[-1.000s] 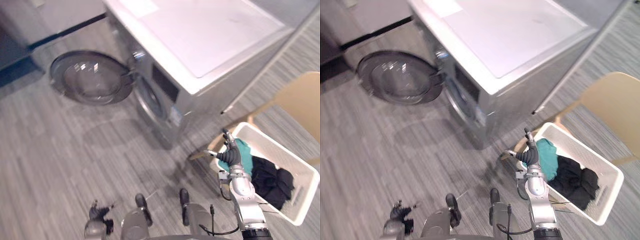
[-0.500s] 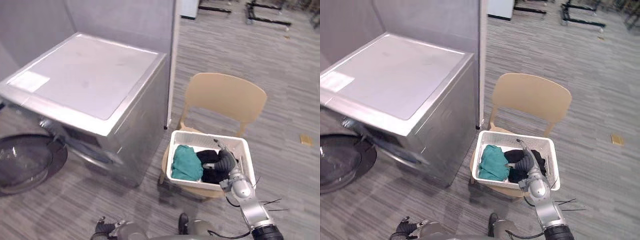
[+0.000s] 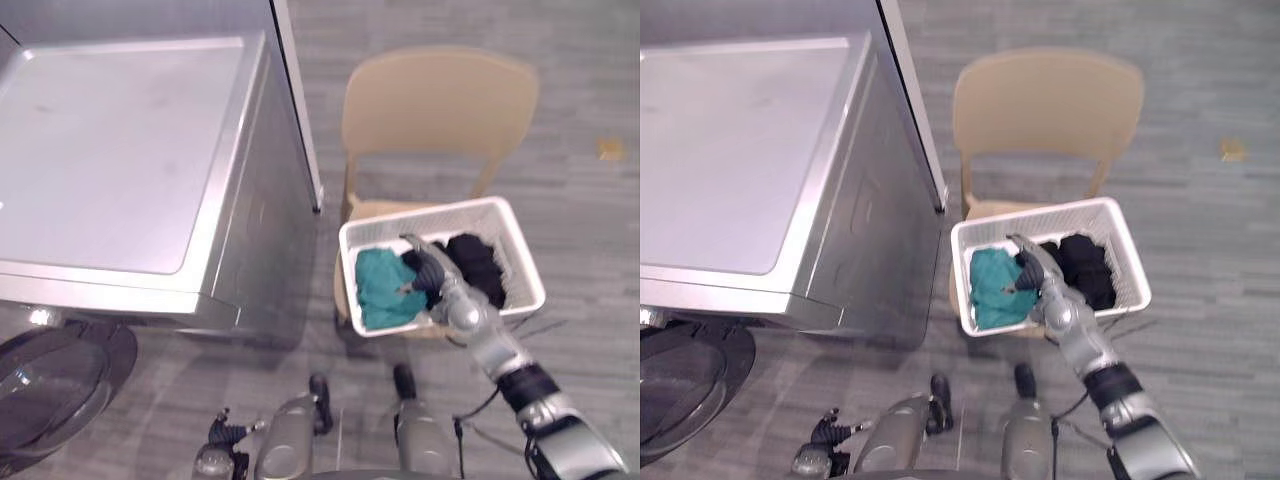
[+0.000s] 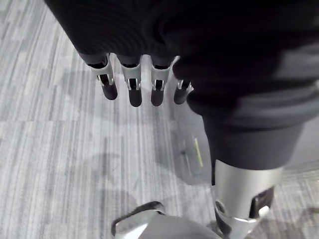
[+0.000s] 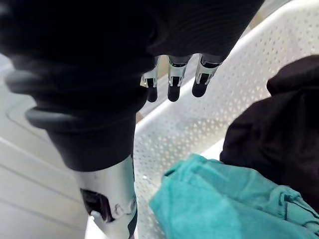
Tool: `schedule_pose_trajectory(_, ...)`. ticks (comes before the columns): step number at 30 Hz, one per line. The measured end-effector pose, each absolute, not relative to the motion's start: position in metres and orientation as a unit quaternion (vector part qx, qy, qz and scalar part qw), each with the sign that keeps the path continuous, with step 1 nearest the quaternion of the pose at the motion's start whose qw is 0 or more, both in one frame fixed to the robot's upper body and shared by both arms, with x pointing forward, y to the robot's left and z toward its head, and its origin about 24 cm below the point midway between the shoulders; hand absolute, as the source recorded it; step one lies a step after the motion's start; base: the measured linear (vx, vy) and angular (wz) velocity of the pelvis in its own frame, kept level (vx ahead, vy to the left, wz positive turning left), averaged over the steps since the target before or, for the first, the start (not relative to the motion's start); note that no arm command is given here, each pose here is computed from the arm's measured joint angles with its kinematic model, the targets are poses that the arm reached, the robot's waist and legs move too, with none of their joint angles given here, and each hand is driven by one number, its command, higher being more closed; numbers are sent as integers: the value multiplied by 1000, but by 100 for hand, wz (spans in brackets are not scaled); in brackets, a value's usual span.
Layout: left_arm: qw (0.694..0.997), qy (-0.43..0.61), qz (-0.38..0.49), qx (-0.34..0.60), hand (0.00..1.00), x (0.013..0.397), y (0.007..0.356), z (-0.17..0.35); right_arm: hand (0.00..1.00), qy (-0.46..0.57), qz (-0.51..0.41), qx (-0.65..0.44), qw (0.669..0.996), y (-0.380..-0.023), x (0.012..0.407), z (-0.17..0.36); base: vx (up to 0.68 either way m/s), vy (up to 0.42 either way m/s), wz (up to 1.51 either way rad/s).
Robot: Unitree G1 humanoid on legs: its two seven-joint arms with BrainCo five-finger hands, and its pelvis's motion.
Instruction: Pick up the laundry basket with both hands and put the clothes into the washing machine.
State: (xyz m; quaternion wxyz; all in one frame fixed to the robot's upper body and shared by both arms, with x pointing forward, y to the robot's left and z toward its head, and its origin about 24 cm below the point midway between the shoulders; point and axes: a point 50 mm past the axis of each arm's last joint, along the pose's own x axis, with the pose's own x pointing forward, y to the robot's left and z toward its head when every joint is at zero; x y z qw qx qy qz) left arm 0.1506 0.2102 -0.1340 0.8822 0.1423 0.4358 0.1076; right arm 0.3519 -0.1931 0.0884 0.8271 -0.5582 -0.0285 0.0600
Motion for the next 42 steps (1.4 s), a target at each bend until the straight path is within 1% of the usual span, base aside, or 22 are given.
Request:
schedule_pose_trajectory(3,899,403,115,129,0,171,206,-125,0,-39,34,-585,809,-202,362,106,11,25,33)
schedule_pose_trajectory(6,915,365,128,111,0,189,202,-113,0,-59,8,-589,806,-202,370,124,-29,-10,24)
schedule_pose_trajectory(10,929,332,130,94,0,207,195,-102,0,-79,-24,-597,798,-201,382,147,-67,-34,24)
schedule_pose_trajectory(12,932,325,132,87,0,213,194,-99,0,-89,-28,-605,791,-198,387,158,-72,-42,22)
schedule_pose_trajectory(13,935,319,131,87,0,218,193,-96,0,-95,-29,-615,782,-195,391,165,-55,-47,20)
schedule_pose_trajectory(14,937,313,131,86,0,222,192,-94,100,-96,-28,-629,771,-192,394,170,-48,-45,17)
schedule_pose_trajectory(16,941,300,134,86,0,229,191,-88,100,-102,-28,-648,754,-188,398,178,-27,-39,17)
schedule_pose_trajectory(20,948,276,136,83,0,238,190,-78,100,-106,-40,-650,751,-189,403,190,9,-33,9)
schedule_pose_trajectory(26,953,261,138,74,0,245,190,-72,100,-103,-39,-618,778,-190,402,190,-8,-44,4)
schedule_pose_trajectory(27,953,258,138,74,0,246,190,-71,100,-112,-44,-595,794,-188,399,194,-14,-40,-2)
schedule_pose_trajectory(31,952,262,139,76,0,245,191,-71,100,-149,-46,-538,828,-183,387,199,-2,-34,-6)
schedule_pose_trajectory(35,949,270,144,76,0,243,194,-73,100,-217,-69,-436,871,-175,362,207,2,-45,-9)
schedule_pose_trajectory(36,949,271,144,76,0,242,194,-73,100,-225,-74,-420,876,-175,358,207,9,-51,-13)
schedule_pose_trajectory(38,947,275,145,77,0,240,195,-75,100,-243,-94,-352,899,-176,339,201,20,-65,-11)
schedule_pose_trajectory(39,946,278,146,77,0,238,195,-76,100,-244,-96,-334,905,-175,335,198,26,-72,-9)
schedule_pose_trajectory(42,935,308,157,77,0,219,201,-87,100,-235,-113,-243,934,-173,308,175,28,-43,-14)
